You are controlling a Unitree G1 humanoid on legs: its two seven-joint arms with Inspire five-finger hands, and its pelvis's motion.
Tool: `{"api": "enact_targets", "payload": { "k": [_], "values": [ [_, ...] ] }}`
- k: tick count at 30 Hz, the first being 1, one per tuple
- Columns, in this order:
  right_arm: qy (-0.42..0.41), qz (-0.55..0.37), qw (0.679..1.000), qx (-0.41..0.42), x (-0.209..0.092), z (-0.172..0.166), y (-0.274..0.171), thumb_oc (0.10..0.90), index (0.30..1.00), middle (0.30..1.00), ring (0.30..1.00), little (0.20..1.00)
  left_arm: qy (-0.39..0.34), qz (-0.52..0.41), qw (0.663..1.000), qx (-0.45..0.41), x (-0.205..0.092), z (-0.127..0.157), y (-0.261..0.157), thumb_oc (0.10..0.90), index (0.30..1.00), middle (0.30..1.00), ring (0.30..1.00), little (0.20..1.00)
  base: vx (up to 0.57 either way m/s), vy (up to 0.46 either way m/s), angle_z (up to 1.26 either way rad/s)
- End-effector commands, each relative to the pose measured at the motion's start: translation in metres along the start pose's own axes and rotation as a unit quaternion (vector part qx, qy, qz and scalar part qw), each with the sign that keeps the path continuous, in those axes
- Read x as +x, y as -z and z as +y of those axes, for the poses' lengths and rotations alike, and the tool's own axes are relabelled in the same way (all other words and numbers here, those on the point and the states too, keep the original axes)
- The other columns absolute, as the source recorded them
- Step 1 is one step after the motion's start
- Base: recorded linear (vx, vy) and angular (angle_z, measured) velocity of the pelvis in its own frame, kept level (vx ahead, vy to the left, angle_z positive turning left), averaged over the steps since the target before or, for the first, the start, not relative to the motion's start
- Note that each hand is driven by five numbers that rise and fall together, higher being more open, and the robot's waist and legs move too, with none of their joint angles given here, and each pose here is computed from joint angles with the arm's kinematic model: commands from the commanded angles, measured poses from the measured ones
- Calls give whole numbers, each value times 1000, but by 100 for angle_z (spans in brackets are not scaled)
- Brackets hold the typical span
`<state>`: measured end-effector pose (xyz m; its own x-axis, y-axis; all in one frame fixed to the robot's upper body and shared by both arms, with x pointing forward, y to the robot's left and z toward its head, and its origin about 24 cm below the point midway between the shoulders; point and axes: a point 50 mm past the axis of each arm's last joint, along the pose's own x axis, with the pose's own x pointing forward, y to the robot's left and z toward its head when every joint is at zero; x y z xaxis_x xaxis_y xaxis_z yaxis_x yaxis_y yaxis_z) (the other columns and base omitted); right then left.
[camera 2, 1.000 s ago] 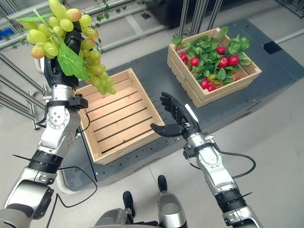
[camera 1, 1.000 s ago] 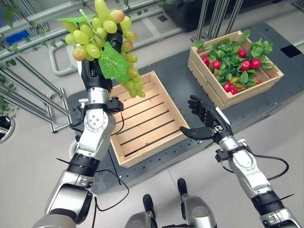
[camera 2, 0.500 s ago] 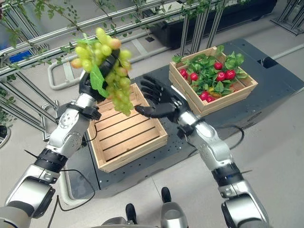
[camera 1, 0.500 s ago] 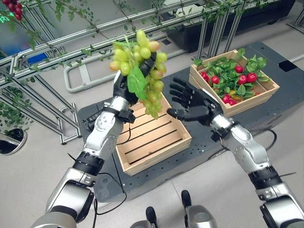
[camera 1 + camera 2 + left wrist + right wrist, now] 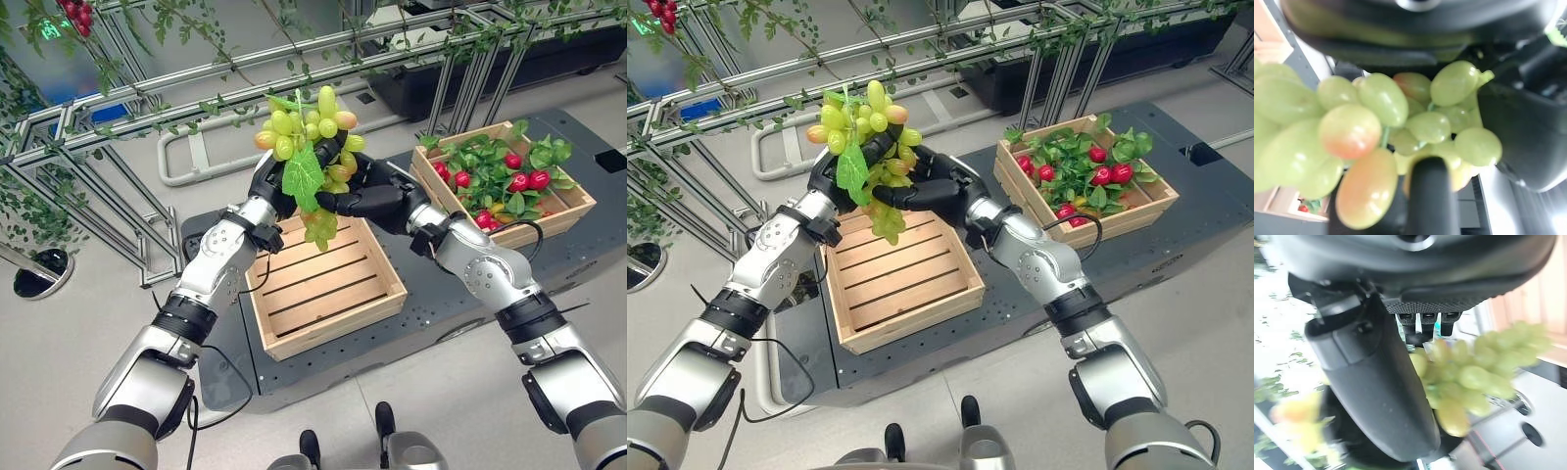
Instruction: Pick up the fruits from the basket on one side to the basket on the other side
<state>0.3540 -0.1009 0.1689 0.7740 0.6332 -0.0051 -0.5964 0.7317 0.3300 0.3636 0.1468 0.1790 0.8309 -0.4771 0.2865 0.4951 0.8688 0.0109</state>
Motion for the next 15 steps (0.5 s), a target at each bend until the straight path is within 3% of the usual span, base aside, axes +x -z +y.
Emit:
{"api": "enact_targets", "payload": {
  "k": [1, 9, 15],
  "values": [
    [-17, 7, 998, 65, 16, 12, 12, 800, 900, 900, 900, 900, 51, -120, 991, 40, 31, -17, -53, 400, 300, 300, 300, 300, 0, 0, 0],
    [-21, 34, 988, 148, 21, 19, 28, 800, 900, 900, 900, 900, 63, -166, 983, 48, 34, -29, -68, 400, 300, 300, 300, 300, 0, 0, 0],
    [-46, -2, 971, 234, 29, 37, 24, 800, 900, 900, 900, 900, 92, -181, 978, 42, 35, -38, -69, 400, 300, 300, 300, 300, 0, 0, 0]
  ]
}}
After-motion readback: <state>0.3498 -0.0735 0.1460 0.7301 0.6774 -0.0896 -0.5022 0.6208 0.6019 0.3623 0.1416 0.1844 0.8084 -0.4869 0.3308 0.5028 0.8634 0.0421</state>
